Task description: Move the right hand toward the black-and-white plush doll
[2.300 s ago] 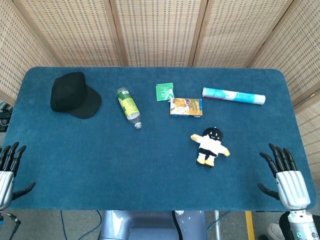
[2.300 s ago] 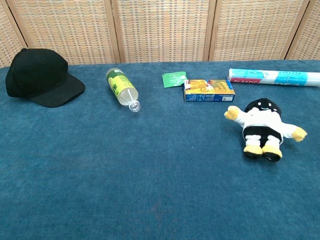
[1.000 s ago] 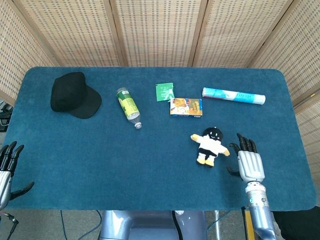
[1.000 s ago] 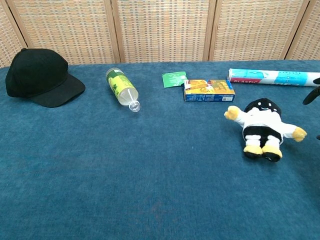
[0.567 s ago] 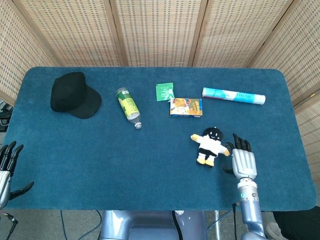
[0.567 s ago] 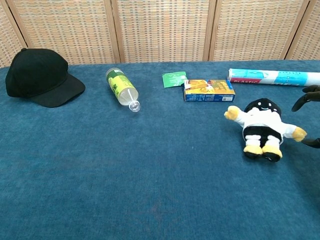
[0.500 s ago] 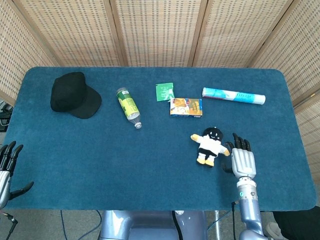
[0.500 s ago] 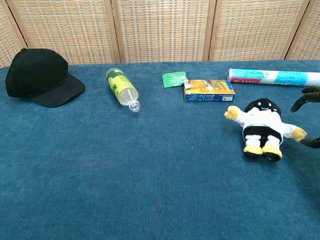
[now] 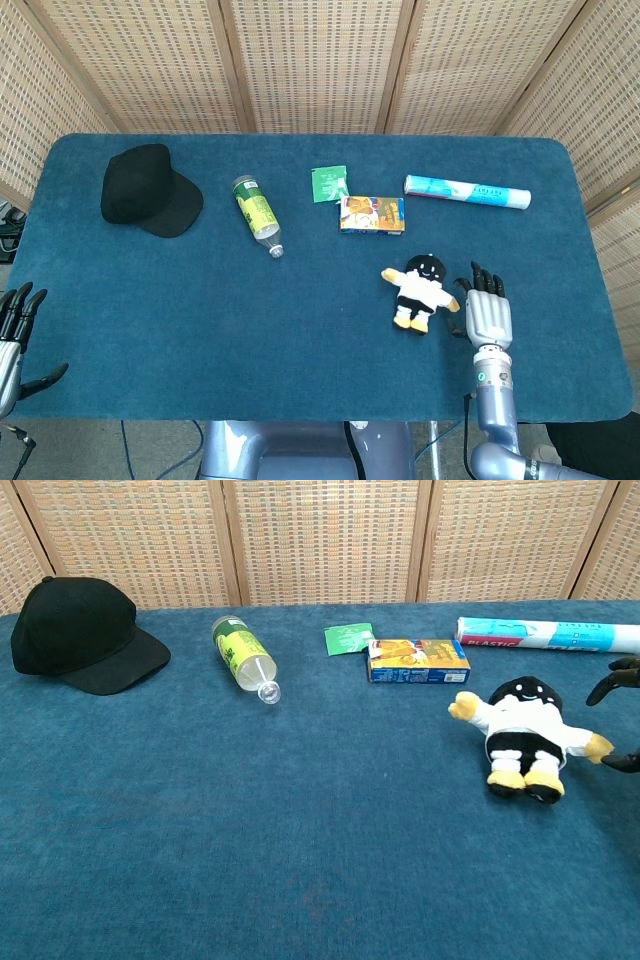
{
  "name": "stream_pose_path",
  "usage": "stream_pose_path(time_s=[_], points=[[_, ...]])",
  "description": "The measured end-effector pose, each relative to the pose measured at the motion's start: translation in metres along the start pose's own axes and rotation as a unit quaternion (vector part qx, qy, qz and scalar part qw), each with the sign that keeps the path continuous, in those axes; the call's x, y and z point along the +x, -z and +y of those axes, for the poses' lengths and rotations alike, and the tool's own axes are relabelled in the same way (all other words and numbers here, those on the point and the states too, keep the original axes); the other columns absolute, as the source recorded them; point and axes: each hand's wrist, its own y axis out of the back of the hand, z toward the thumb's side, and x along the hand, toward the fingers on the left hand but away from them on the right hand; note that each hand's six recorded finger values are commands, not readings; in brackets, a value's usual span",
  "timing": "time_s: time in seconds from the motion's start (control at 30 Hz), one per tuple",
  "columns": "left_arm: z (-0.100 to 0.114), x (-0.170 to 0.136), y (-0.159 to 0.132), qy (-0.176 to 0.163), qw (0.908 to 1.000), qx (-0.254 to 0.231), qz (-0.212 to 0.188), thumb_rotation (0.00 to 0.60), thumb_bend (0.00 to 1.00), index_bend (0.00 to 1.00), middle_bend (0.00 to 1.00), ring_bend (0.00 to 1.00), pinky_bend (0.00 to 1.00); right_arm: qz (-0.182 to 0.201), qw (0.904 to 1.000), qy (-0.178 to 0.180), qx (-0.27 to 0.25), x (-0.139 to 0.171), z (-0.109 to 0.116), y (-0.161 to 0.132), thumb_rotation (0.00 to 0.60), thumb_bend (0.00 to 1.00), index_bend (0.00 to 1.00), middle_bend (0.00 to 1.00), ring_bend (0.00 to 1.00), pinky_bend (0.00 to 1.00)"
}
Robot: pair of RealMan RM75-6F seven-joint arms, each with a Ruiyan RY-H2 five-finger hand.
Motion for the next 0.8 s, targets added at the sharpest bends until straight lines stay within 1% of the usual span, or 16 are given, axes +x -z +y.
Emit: stream_pose_path(time_s=[0.27, 0.6, 0.67, 0.8], points=[[-0.002, 0.001, 0.000, 0.003, 1.0000, 0.003, 0.001, 0.600, 0.13, 0.00, 0.00, 0.00, 0.00, -0.009, 0.9999, -0.006, -0.004, -0.008, -0.003, 0.006, 0.600, 0.42, 0.27, 0.00, 0.00, 0.03], [-0.003, 0.001, 0.001, 0.003, 1.0000, 0.004, 0.004, 0.600, 0.13, 0.00, 0.00, 0.00, 0.00, -0.004, 0.9998, -0.015, -0.011, -0.013, -0.012, -0.002, 0.600, 0.42, 0.27, 0.00, 0.00, 0.03], [-0.003, 0.001, 0.001, 0.003, 1.0000, 0.004, 0.004, 0.600, 0.13, 0.00, 0.00, 0.00, 0.00, -0.005, 0.9998, -0.016, -0.011, -0.014, -0.013, -0.002, 0.600, 0.43, 0.29, 0.02, 0.00, 0.04], [-0.003, 0.001, 0.001, 0.004, 1.0000, 0.003, 0.004, 0.600, 0.14, 0.00, 0.00, 0.00, 0.00, -0.009, 0.9998, -0.014, -0.008, -0.018, -0.016, -0.001, 0.600, 0.43, 0.45, 0.12, 0.00, 0.09]])
